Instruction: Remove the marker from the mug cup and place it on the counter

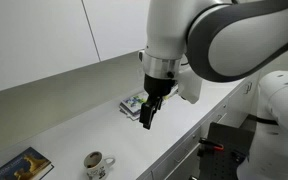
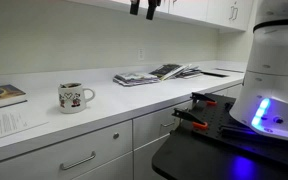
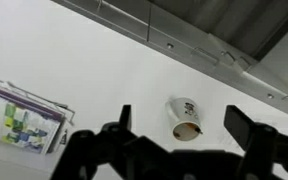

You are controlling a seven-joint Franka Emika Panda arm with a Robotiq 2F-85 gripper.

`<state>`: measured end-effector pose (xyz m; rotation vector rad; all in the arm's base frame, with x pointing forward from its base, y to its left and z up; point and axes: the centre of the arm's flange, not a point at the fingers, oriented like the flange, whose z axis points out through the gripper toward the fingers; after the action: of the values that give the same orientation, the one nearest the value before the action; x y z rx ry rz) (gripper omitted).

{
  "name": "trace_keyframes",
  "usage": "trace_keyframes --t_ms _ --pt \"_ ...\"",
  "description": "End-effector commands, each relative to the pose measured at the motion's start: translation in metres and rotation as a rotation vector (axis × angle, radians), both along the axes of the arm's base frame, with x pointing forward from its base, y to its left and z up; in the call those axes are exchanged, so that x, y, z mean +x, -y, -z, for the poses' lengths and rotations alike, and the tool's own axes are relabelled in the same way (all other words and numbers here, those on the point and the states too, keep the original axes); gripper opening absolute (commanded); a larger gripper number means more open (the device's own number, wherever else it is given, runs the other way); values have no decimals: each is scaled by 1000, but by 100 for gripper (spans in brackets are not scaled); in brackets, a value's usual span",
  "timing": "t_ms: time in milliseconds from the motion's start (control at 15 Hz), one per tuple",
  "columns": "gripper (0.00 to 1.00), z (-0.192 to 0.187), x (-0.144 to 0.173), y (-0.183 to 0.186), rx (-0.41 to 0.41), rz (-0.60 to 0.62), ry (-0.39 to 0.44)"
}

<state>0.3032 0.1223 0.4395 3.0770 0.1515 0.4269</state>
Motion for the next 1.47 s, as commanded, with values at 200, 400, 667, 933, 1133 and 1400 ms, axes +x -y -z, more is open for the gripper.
trace_keyframes --t_ms 200,400,667,933,1133,1400 --pt "100 9 -1 2 -5 2 -20" --pt "100 9 -1 2 -5 2 -20" --pt "100 16 21 -11 21 216 -8" --pt "100 60 69 -21 59 433 -23" --pt "100 95 110 -19 98 601 -45" --pt "100 121 156 -12 133 826 -107"
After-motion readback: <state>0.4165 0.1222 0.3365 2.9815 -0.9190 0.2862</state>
